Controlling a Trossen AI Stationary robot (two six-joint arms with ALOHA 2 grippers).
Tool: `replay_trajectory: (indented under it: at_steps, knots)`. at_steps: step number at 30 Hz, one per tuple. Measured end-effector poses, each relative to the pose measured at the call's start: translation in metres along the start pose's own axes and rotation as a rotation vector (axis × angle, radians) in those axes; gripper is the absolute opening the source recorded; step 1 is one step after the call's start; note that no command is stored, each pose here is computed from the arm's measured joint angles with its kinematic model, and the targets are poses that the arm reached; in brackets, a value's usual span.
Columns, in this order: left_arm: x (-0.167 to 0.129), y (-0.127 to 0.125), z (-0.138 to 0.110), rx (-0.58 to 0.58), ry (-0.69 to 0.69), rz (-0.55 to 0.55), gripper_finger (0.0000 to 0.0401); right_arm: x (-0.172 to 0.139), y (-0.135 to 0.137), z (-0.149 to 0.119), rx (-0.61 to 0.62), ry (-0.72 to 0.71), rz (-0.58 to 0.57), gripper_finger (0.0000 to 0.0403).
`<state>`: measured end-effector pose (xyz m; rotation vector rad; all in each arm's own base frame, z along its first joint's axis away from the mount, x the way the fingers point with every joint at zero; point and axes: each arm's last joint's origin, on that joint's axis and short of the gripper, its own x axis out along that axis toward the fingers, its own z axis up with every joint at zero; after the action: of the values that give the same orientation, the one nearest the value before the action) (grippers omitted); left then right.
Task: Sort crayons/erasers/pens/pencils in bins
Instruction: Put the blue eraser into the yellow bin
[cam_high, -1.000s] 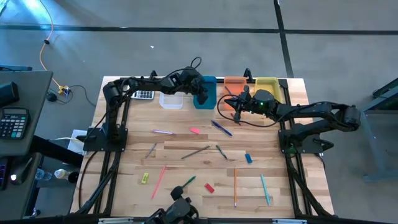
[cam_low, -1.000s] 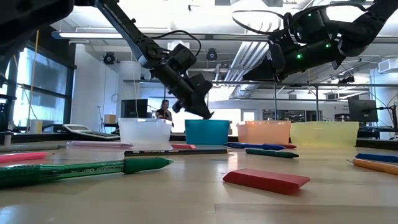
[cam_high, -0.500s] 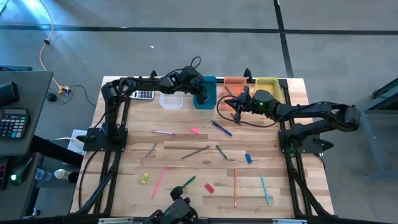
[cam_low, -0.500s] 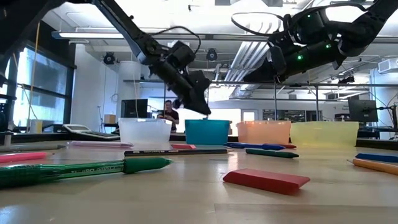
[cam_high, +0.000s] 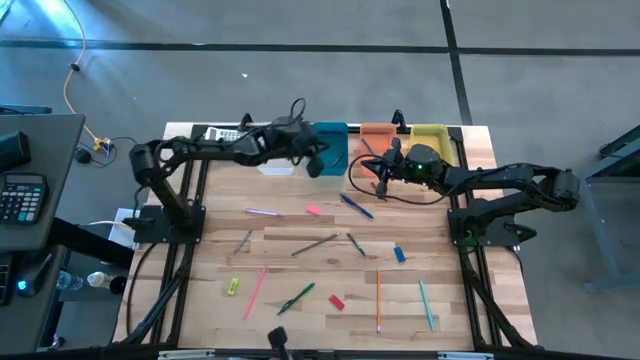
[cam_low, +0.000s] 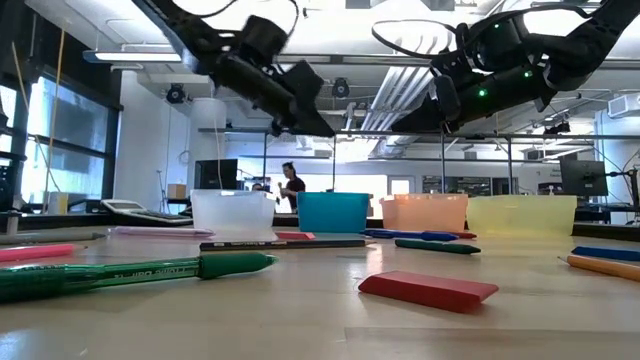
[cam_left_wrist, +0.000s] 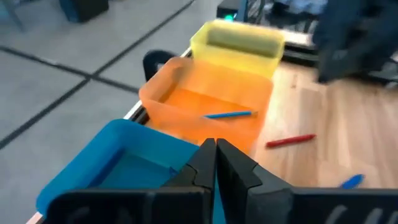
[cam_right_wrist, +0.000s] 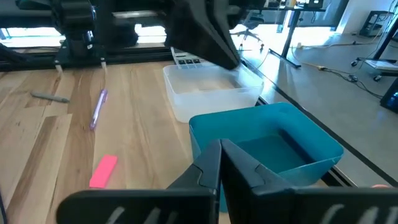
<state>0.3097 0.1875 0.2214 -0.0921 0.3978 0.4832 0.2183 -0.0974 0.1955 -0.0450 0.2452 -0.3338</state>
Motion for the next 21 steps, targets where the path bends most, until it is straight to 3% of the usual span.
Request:
replay_trajectory:
  at_steps: [6, 14, 21]
  knots:
    - [-0.031, -0.019, -0.024, -0.005, -0.100, -0.001, 0.0000, 0.000, 0.000, 0.000, 0.000, 0.000, 0.001, 0.0000]
    - [-0.070, -0.026, -0.060, -0.047, -0.236, -0.025, 0.0001, 0.000, 0.007, 0.002, -0.014, -0.014, -0.020, 0.0000]
    - [-0.098, -0.027, -0.089, -0.046, -0.264, -0.049, 0.0000, 0.001, 0.020, 0.007, 0.003, -0.034, -0.049, 0.0000]
